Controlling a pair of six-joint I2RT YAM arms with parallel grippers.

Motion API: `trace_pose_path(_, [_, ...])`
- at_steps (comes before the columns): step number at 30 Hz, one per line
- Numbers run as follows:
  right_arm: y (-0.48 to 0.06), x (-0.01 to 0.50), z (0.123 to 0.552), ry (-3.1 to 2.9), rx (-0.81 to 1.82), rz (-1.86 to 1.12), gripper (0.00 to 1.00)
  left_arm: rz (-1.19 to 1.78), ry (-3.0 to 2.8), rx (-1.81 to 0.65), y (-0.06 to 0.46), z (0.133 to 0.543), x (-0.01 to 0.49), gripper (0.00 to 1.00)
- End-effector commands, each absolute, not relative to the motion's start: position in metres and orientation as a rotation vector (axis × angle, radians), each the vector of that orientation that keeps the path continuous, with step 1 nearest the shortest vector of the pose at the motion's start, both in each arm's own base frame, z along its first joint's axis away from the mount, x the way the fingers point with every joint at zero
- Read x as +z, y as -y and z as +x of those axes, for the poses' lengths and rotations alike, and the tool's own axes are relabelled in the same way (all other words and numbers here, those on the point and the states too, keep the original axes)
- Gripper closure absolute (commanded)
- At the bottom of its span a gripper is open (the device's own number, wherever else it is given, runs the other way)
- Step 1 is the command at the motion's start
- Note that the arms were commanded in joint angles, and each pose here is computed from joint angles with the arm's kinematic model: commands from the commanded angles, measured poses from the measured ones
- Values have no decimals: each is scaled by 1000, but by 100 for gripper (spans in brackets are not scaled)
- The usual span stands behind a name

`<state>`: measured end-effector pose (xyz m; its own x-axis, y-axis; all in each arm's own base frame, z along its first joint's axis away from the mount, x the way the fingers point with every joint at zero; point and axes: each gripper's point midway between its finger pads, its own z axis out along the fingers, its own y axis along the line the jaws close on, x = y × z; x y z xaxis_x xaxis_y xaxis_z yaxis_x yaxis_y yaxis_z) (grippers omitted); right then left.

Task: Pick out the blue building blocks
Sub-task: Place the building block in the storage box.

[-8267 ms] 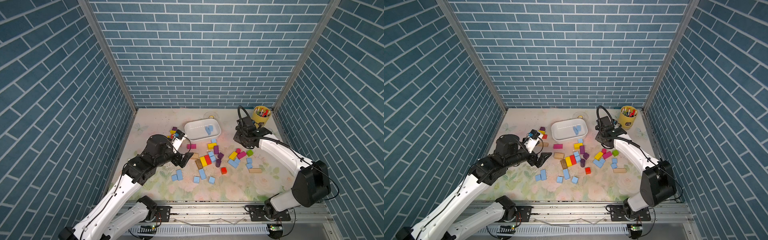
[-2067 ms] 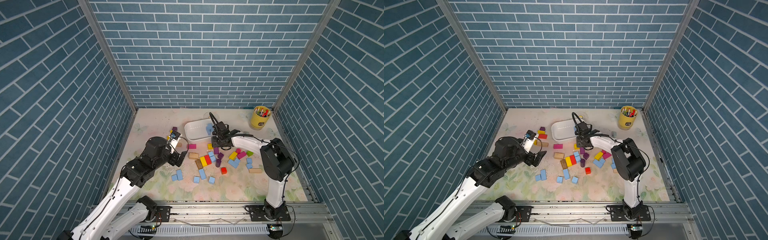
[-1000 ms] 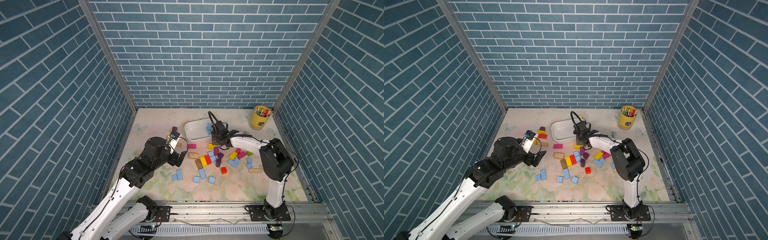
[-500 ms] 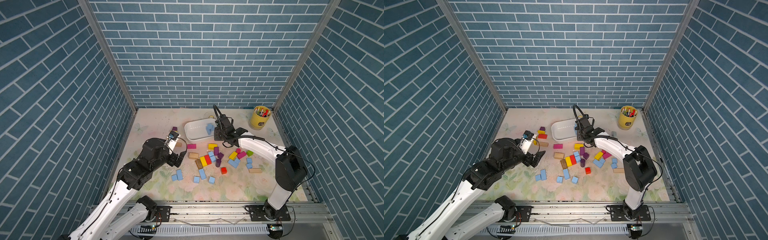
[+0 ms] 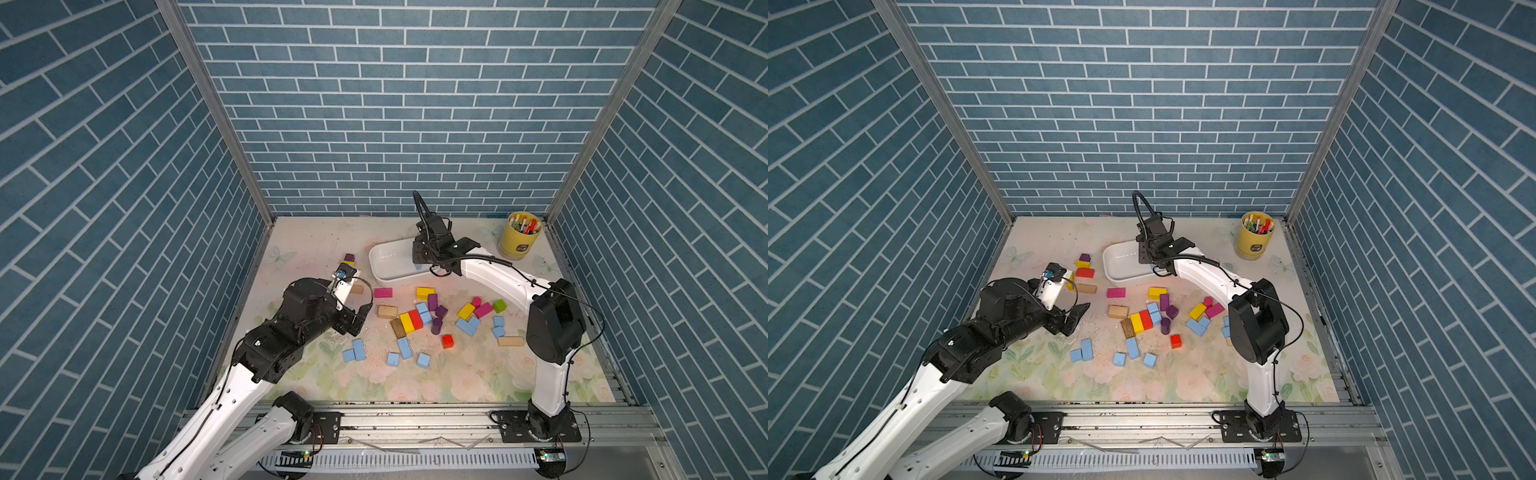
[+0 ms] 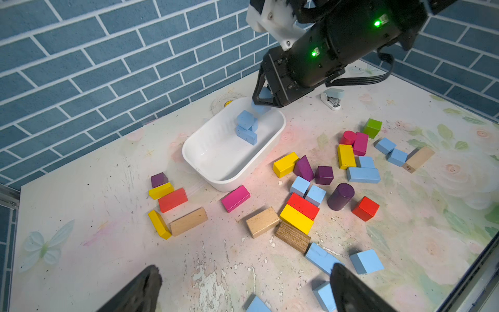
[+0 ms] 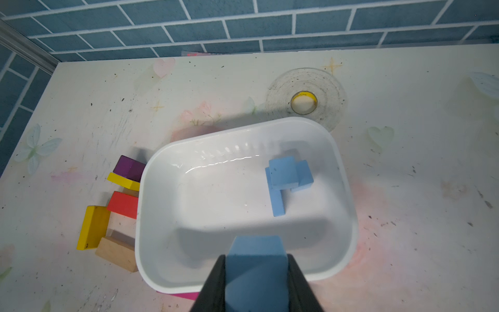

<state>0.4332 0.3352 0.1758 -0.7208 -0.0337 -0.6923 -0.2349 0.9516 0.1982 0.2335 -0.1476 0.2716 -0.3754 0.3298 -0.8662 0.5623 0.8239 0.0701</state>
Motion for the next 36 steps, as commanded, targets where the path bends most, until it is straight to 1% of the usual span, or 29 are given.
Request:
trace_pose_path(1, [-350,167,438,-2404,380,-177,80,664,-1992,-291,147,232,270,1])
trace_pose_path(7, [-372,156,454,-2433,392,-211,81,661,-1989,-288,147,231,271,1])
trace_pose_path(9, [-378,141,460,-2461,375,-226,81,660,-1990,-287,146,231,271,1])
trace_pose_path(21, [-408,115,484,-2489,394,-258,81,660,-1990,-283,146,232,270,1])
trace_pose_path(32, [-417,90,494,-2510,401,-263,81,660,-1998,-272,145,233,269,1])
trace_pose_path(36, [-414,81,495,-2522,381,-257,79,657,-2003,-262,144,234,268,1])
